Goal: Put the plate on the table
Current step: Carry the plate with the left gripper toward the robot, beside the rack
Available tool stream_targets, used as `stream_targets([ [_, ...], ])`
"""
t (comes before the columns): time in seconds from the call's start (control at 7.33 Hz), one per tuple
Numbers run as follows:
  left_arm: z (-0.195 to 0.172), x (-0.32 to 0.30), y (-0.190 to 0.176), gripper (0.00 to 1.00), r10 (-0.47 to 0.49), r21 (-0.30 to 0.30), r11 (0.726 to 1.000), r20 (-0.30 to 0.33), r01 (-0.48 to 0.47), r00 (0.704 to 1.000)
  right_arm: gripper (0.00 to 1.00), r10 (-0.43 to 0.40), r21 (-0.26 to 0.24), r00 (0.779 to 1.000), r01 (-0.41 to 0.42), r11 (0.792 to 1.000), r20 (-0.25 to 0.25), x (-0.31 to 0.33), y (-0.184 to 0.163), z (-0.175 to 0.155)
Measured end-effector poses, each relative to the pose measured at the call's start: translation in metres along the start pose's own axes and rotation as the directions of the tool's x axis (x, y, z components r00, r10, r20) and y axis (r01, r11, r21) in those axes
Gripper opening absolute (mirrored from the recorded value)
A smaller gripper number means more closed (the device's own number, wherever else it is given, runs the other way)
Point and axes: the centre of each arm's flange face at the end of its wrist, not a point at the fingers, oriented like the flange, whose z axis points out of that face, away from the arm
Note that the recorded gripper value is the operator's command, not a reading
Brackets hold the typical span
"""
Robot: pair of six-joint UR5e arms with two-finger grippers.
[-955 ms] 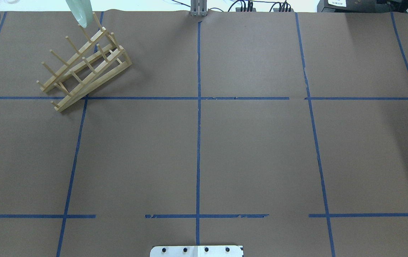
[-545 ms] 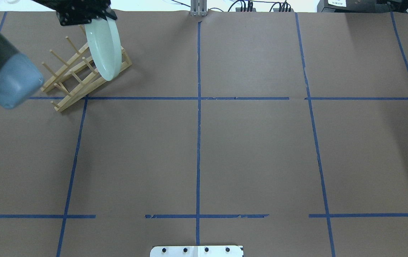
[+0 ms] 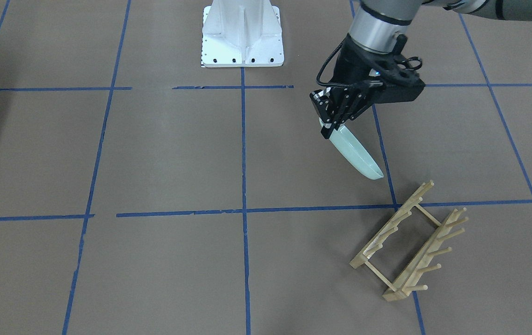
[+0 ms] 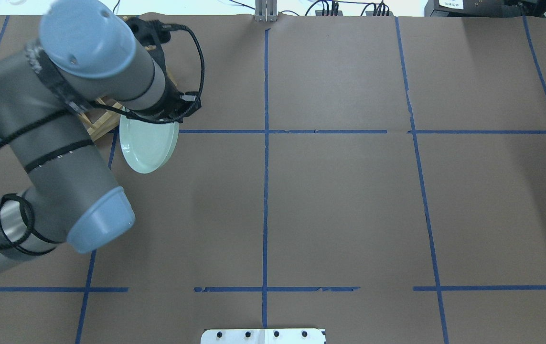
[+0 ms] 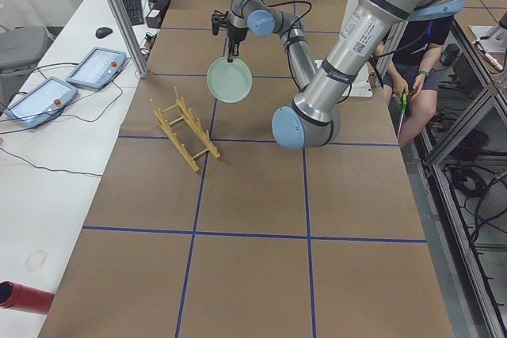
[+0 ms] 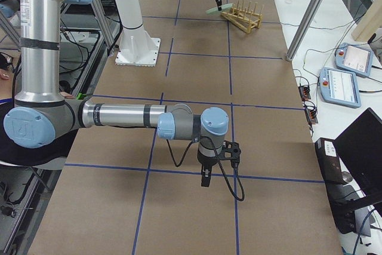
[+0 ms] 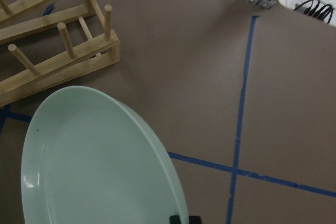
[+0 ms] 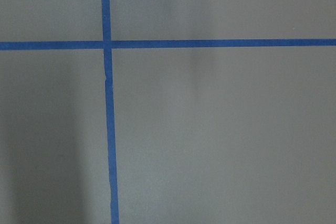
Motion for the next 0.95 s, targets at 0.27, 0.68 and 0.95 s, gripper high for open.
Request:
stream_targets([
  [0.27,0.058,0.016,0.050,0.00,0.190,-0.036,0.982,0.158,-0.186,0.969,1.00,0.001,0.000,1.000,-0.001,1.000,0.000,0.000,0.000,0.000],
  [0.68,0.115,0.026,0.105,0.00,0.389,-0.112,0.921,0.267,-0.373,0.881,1.00,0.000,0.000,1.000,0.000,1.000,0.000,0.000,0.000,0.000],
  [0.95,0.130,0.019,0.120,0.99,0.439,-0.136,0.898,0.313,-0.418,0.842,1.00,0.000,0.000,1.000,0.000,1.000,0.000,0.000,0.000,0.000],
])
